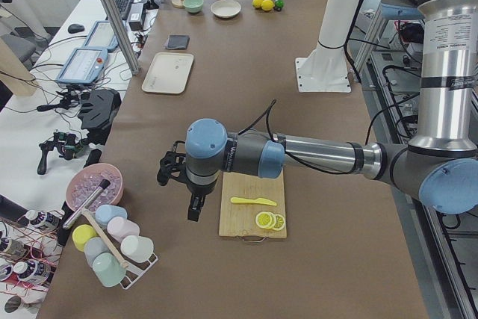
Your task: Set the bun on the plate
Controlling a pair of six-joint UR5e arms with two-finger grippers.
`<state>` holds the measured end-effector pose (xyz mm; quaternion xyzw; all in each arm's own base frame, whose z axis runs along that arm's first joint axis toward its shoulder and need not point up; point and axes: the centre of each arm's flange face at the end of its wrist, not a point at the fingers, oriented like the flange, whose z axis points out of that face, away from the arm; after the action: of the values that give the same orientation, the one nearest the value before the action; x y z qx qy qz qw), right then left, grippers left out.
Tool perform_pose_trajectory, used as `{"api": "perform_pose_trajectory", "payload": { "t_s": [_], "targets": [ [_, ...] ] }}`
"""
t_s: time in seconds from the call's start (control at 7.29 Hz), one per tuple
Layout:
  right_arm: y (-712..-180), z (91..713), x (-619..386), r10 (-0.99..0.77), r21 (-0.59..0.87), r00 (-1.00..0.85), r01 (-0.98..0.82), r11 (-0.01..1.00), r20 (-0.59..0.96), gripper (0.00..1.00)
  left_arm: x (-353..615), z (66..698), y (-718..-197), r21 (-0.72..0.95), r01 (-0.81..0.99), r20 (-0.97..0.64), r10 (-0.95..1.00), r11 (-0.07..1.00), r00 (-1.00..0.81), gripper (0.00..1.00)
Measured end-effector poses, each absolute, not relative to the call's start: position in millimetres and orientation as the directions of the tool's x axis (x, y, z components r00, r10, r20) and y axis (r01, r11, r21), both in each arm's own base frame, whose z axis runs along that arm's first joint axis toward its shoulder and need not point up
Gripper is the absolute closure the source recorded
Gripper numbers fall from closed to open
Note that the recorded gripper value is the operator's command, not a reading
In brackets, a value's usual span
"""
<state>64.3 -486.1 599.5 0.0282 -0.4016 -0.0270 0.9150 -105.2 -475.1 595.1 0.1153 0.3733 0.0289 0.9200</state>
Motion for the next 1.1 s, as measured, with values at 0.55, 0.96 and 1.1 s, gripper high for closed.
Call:
{"api": "perform_pose_trajectory", "payload": {
  "t_s": [0.55,0.96,1.1],
  "targets": [
    [-485.3,599.2,64.2,-0.074,0.075,0.675,0.027,0.997,0.734,0.0,-103.6,607.4,-471.0,0.269,0.028,-0.674,0.168,0.963,0.72,0.02],
    [-492.2,595.9,58.2,-0.095,0.094,0.675,0.038,0.995,0.732,0.0,-103.2,612.0,-471.6,0.287,0.03,-0.672,0.179,0.957,0.719,0.02],
    [-498.8,597.5,49.4,-0.112,0.115,0.674,0.041,0.993,0.73,0.0,-103.2,609.6,-471.5,0.319,0.029,-0.664,0.201,0.947,0.72,0.02]
  ]
}}
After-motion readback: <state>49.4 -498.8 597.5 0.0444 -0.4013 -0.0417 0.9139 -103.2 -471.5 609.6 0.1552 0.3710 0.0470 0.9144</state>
